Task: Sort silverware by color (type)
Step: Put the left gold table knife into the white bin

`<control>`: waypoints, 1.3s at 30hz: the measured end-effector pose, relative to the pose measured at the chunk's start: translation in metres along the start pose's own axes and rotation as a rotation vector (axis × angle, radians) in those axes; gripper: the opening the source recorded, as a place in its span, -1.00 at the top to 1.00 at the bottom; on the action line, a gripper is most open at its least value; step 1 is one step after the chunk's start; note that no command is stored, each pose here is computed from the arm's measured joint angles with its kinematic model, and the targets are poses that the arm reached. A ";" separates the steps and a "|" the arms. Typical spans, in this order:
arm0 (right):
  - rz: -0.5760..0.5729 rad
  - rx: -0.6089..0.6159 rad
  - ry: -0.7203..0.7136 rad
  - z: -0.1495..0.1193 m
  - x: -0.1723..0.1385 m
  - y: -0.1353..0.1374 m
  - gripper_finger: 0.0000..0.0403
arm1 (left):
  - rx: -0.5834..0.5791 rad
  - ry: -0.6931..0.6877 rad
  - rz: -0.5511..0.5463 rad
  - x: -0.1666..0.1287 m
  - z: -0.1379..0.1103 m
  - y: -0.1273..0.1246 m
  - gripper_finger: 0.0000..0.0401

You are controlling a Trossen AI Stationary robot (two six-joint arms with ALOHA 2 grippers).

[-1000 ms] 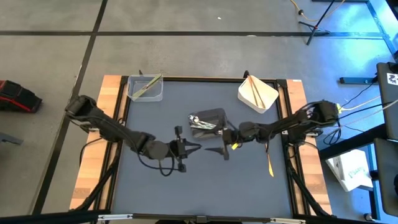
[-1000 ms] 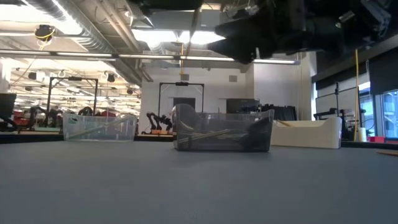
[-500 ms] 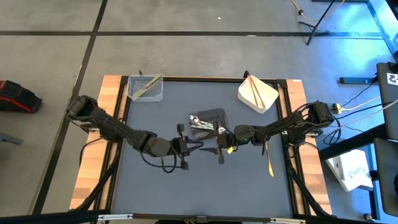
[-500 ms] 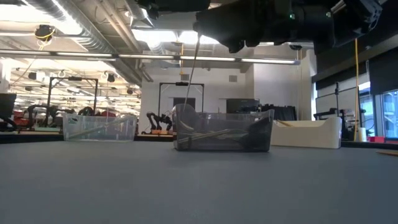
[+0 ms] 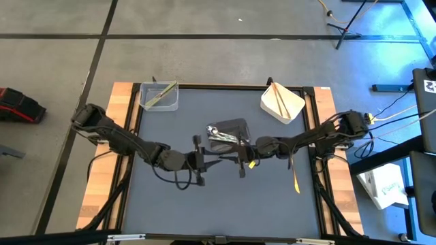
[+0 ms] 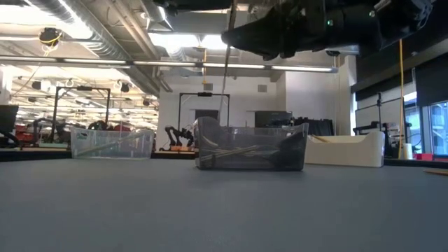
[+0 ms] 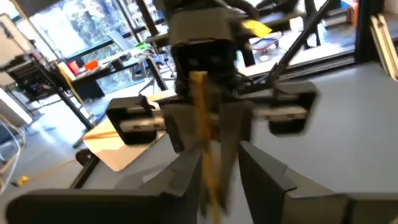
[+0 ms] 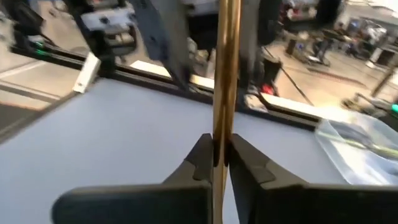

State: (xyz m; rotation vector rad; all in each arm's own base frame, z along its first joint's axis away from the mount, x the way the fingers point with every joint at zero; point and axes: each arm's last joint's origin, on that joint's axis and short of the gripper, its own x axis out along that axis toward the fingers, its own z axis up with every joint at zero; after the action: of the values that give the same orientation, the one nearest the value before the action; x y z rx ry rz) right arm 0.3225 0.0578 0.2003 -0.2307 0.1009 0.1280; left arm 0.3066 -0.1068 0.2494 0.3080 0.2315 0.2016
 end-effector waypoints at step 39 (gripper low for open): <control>-1.026 0.399 0.897 -0.036 -0.189 -0.189 0.94 | -0.036 0.390 -0.008 -0.031 -0.065 -0.024 0.34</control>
State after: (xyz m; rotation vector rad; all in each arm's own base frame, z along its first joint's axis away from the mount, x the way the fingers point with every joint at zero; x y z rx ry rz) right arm 0.1592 -0.1547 0.2289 0.0959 0.8716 -1.0247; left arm 0.2640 -0.1182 0.1876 0.2301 0.6144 0.2570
